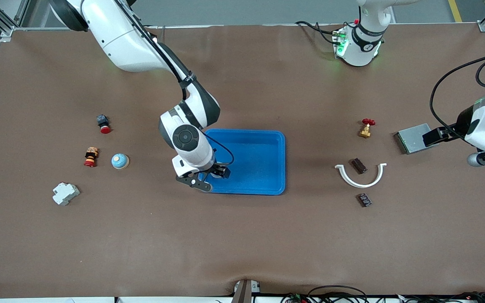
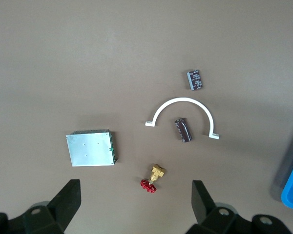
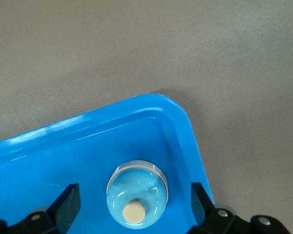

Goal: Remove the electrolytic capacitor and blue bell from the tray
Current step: 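Grasp the second bell with the right gripper while the left gripper withdraws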

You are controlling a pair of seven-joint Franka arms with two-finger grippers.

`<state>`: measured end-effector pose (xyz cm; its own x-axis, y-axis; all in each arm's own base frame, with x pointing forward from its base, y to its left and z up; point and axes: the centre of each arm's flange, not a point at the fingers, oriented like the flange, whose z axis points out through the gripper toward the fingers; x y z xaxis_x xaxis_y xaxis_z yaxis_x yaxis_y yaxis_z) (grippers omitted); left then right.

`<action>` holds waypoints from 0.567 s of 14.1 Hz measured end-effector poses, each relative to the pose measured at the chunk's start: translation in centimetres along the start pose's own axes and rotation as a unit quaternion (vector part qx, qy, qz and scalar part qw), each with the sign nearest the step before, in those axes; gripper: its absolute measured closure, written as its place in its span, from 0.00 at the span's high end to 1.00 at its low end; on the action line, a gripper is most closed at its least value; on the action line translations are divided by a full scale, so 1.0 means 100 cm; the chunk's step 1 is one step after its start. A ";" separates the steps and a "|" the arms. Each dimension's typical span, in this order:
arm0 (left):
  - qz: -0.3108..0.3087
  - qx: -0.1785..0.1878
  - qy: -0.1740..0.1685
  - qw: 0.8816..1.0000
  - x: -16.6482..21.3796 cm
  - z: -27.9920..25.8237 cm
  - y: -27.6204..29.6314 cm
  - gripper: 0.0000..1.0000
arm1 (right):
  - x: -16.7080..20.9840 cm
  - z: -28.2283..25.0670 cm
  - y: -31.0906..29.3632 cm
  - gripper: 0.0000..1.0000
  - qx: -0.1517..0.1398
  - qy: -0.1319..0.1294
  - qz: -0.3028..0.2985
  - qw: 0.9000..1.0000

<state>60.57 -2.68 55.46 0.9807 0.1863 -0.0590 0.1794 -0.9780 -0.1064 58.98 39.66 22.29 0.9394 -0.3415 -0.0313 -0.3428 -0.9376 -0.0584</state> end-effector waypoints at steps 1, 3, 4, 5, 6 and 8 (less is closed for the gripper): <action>-0.001 0.000 -0.001 1.000 0.000 0.000 -0.001 1.00 | -0.002 0.003 -0.001 1.00 -0.002 -0.001 -0.002 1.000; -0.002 0.001 -0.006 1.000 -0.001 0.001 -0.002 1.00 | -0.007 0.010 -0.003 1.00 -0.006 -0.005 -0.005 1.000; -0.002 0.001 -0.006 1.000 -0.001 0.001 -0.003 1.00 | -0.009 0.014 -0.003 1.00 -0.007 -0.006 -0.007 1.000; -0.002 0.001 -0.005 1.000 -0.001 0.000 -0.003 1.00 | -0.010 0.017 -0.003 1.00 -0.009 -0.008 -0.007 1.000; -0.002 0.001 -0.005 1.000 -0.001 0.000 -0.003 1.00 | -0.010 0.019 -0.003 1.00 -0.010 -0.008 -0.007 1.000; 0.001 0.000 0.002 1.000 -0.001 -0.007 0.001 1.00 | -0.010 0.022 -0.003 1.00 -0.012 -0.009 -0.007 1.000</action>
<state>60.54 -2.89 56.11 0.9813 0.1843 -0.0558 0.1778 -0.9784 -0.1056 58.13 40.37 20.14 0.9436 -0.3276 -0.0483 -0.3294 -0.9435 -0.0359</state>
